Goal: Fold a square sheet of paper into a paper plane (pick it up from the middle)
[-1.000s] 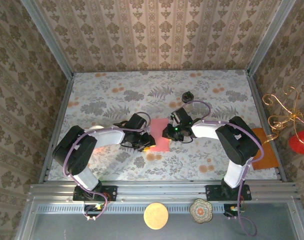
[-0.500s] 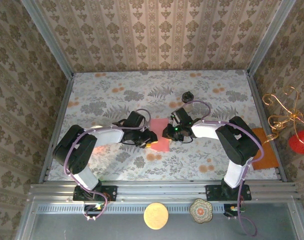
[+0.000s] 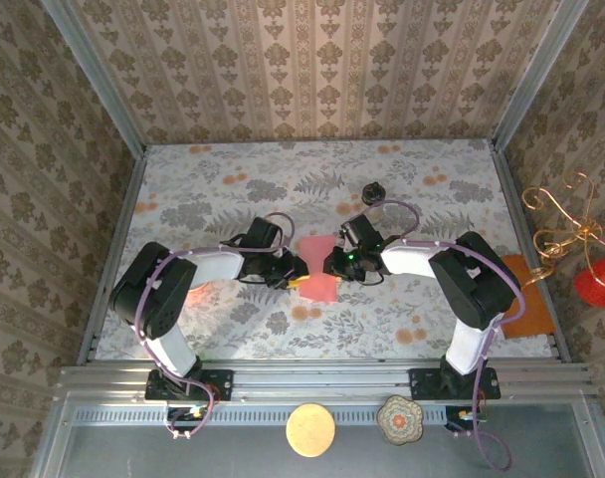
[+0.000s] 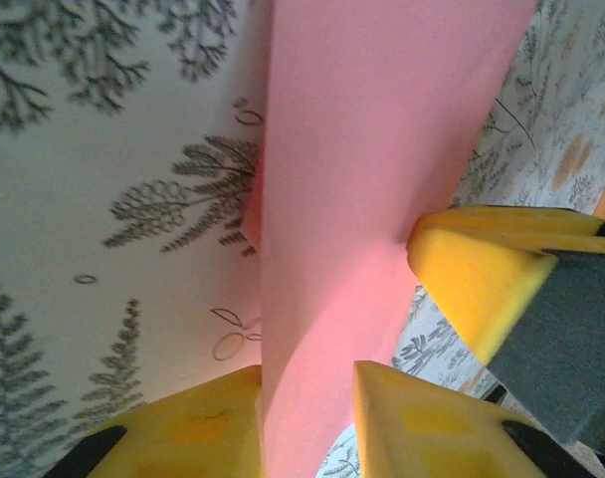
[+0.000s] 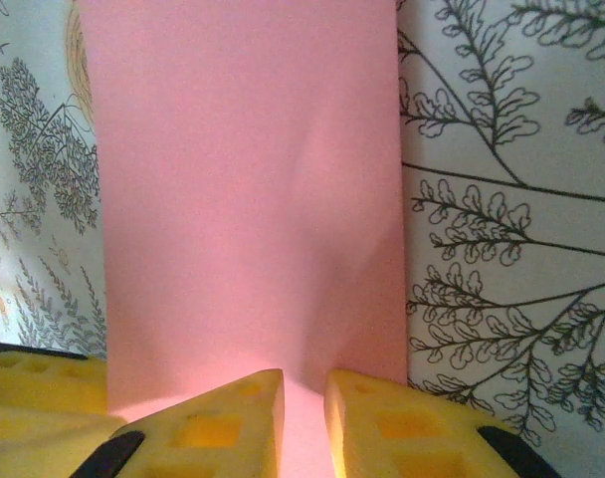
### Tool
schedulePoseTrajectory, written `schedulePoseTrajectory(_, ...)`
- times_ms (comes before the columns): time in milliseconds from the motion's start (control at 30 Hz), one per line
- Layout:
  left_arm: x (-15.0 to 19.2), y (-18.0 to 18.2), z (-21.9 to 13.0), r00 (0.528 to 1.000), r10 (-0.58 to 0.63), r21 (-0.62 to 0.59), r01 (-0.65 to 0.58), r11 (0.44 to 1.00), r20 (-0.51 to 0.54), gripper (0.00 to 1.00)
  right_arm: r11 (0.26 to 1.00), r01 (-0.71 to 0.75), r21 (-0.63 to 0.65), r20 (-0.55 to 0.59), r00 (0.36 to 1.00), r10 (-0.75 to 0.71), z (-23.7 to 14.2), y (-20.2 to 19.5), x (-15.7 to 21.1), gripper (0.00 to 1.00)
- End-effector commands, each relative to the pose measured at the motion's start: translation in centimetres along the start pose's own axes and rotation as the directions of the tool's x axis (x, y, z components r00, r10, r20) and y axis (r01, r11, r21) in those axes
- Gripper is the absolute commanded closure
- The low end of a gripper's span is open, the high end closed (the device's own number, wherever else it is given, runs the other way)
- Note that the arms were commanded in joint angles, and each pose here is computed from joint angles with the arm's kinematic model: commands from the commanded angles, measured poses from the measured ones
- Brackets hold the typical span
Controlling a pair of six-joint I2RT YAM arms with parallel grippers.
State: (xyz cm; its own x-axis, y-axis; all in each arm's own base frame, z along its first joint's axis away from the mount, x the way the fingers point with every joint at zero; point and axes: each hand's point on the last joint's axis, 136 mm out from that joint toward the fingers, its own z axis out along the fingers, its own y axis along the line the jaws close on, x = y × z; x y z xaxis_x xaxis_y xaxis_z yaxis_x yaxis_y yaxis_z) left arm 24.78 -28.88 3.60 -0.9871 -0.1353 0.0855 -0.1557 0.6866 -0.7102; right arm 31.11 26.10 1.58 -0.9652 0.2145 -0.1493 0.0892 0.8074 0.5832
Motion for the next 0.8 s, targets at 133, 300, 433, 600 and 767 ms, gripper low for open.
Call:
schedulePoseTrajectory(133,-0.7,-0.4,0.1,1.000,0.004,0.032,-0.004,0.999,-0.006,0.76,0.995,-0.023,0.097,-0.009,1.000,0.024,0.6,-2.8,1.2,0.74)
schedulePoseTrajectory(300,-0.5,-0.6,0.1,1.000,0.000,0.048,0.001,0.999,-0.027,0.83,0.998,-0.003,0.067,0.020,1.000,0.001,0.0,-1.8,0.5,0.71)
schedulePoseTrajectory(433,-0.7,-0.6,0.0,1.000,-0.013,0.055,0.014,0.998,-0.021,0.90,0.997,0.082,0.001,0.065,0.995,-0.082,-1.6,0.2,-0.5,0.62)
schedulePoseTrajectory(600,-1.4,-1.0,-0.5,0.998,-0.064,0.112,0.064,0.992,-0.005,0.93,0.958,0.285,-0.028,0.190,0.943,-0.275,-5.5,2.8,-1.7,0.46)
schedulePoseTrajectory(767,-2.3,-0.8,-1.6,0.993,-0.109,0.120,0.104,0.987,0.037,0.94,0.891,0.454,-0.011,0.297,0.852,-0.430,-7.7,4.2,-1.2,0.37)
